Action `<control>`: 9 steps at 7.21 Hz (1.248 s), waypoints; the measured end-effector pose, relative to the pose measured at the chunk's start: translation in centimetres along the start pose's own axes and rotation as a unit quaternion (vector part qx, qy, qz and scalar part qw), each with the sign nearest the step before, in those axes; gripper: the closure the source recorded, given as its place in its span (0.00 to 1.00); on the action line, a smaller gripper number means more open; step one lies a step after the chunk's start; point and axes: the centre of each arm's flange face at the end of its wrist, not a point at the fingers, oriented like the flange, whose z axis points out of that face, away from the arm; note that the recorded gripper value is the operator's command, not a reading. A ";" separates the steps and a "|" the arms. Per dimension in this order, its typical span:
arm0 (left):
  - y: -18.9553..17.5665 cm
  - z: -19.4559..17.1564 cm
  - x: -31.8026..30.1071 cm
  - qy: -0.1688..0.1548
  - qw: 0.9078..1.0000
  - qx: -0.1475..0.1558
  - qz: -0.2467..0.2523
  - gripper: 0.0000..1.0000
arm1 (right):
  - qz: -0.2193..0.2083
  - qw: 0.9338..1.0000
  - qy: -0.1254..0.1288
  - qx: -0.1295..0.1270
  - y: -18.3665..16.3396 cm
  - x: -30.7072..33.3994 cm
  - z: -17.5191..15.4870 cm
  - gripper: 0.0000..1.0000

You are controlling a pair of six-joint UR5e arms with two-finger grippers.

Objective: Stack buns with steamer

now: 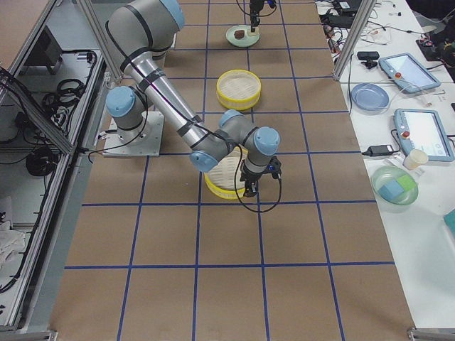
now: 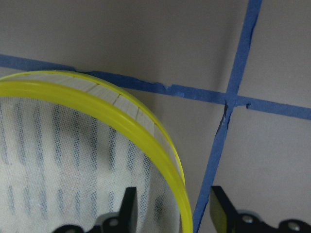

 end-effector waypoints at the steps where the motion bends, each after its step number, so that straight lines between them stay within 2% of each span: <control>1: 1.8 -1.1 3.5 0.002 1.000 0.010 -0.012 1.00 | -0.006 1.000 0.000 -0.001 0.0 0.0 0.1 1.00; 4: 8.8 -2.3 16.2 -0.003 0.999 0.037 0.008 1.00 | -0.007 1.000 0.006 0.002 0.2 0.0 -1.0 1.00; 6: 13.0 -1.3 22.9 0.003 0.999 0.041 0.003 1.00 | -0.004 1.000 0.020 0.013 0.8 -0.4 -3.7 1.00; 7: 13.9 0.3 25.0 0.013 0.999 0.037 -0.001 0.66 | -0.002 0.999 0.025 0.019 1.2 -0.9 -5.5 1.00; 8: 14.1 2.2 26.5 0.022 0.999 0.033 -0.005 0.28 | -0.002 0.999 0.033 0.027 1.3 -1.5 -7.1 1.00; 9: 14.6 4.0 27.6 0.025 0.999 0.028 -0.002 0.08 | -0.003 0.999 0.038 0.032 1.3 -2.5 -8.5 1.00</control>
